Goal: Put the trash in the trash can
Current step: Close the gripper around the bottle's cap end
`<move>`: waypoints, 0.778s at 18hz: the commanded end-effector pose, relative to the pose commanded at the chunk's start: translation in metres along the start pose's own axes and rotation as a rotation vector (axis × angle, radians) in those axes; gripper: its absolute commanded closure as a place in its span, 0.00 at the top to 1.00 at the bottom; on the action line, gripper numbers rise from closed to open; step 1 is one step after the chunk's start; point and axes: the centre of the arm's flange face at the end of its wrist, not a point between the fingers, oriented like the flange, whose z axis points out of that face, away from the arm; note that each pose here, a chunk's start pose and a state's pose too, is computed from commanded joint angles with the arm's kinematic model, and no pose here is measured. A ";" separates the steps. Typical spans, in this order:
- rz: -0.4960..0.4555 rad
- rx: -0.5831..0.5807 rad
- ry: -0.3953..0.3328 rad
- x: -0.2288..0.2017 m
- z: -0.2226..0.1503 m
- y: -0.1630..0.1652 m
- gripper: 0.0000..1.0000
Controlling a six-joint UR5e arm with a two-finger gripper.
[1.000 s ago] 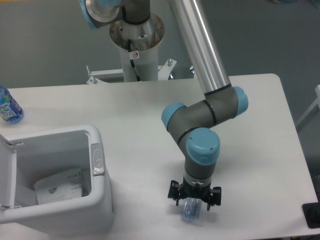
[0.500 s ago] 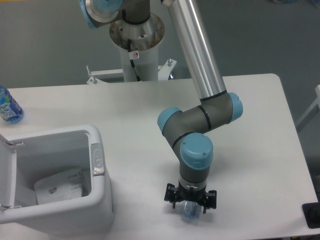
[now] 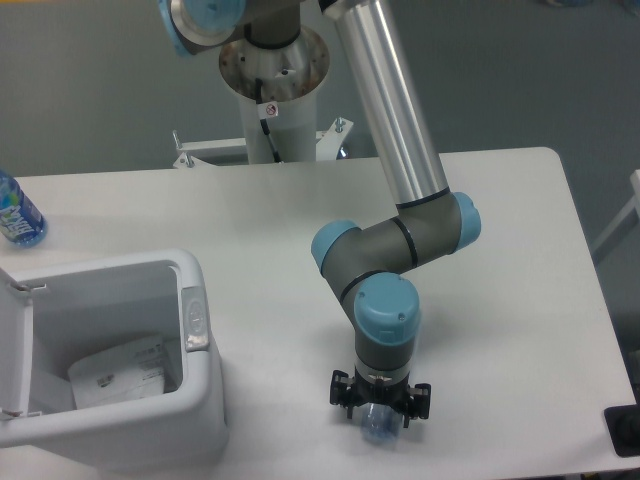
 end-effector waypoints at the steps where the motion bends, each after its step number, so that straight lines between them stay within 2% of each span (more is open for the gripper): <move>1: 0.000 -0.006 -0.009 -0.001 0.000 0.001 0.66; 7: 0.003 -0.004 -0.019 0.000 -0.006 0.000 0.63; 9: 0.003 -0.003 -0.022 -0.001 -0.008 0.000 0.59; 14: 0.003 0.019 -0.034 -0.002 -0.026 -0.004 0.59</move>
